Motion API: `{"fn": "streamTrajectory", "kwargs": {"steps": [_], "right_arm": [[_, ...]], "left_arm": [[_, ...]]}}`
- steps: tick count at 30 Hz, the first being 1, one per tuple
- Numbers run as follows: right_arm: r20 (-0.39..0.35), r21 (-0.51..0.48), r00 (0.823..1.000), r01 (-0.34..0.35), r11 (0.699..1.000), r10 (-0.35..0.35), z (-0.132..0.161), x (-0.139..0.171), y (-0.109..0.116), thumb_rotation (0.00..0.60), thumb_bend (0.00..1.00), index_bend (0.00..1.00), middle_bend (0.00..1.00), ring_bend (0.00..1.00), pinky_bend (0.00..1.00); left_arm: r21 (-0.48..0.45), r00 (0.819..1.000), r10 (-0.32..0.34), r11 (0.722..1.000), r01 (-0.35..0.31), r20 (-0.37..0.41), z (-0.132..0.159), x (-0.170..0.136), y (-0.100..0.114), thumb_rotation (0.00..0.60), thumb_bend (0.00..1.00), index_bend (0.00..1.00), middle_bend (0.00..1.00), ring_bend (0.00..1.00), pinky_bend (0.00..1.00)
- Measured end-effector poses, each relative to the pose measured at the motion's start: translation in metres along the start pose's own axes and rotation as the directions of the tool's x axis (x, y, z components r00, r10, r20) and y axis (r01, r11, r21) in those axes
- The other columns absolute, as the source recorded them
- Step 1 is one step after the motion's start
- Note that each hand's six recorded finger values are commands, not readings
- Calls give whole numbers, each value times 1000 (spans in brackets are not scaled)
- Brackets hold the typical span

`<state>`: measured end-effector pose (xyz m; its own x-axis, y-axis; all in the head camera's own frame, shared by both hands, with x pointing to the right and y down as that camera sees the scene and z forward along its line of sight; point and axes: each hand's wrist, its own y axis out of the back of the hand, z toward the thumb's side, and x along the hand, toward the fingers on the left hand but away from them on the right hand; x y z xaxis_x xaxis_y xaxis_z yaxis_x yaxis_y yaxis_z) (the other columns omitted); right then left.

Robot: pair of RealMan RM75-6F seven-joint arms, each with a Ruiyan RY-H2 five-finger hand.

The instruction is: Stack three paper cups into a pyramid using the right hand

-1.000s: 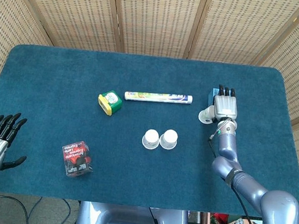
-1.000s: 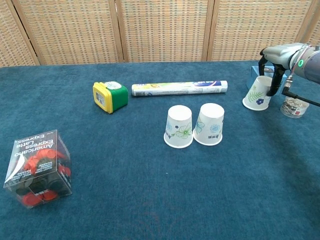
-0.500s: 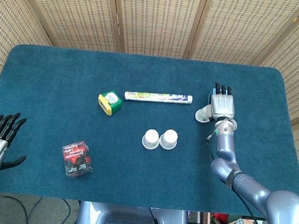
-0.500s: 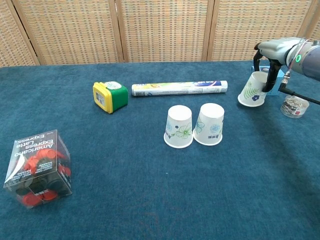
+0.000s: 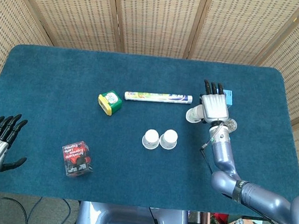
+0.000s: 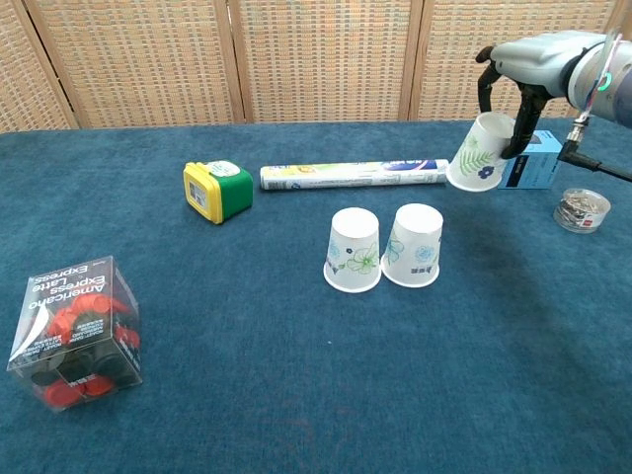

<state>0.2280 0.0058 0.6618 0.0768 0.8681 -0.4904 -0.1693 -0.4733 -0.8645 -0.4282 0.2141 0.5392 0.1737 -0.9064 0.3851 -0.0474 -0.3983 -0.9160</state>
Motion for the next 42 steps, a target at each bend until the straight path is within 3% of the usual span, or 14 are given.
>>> {"fn": "streamTrajectory", "kwargs": {"steps": [14,23,42], "right_arm": [[-143,39,989,51,998,-45,62,49,48,600,150,534,17,0,0],[-203,55,979,18,998,-6,105,60,35,600,150,540,17,0,0],[-240,77,971,20,997,-1,125,74,37,600,150,541,16,0,0]], "left_arm": [[-3,1000,3,1000,-3,10,1,-2,1,600,180,0,0,0,0],[-8,1000,1,1000,-1,12,0,-2,1,600,180,0,0,0,0],[-9,1000,2,1000,-1,18,2,-3,1,600,181,0,0,0,0]]}}
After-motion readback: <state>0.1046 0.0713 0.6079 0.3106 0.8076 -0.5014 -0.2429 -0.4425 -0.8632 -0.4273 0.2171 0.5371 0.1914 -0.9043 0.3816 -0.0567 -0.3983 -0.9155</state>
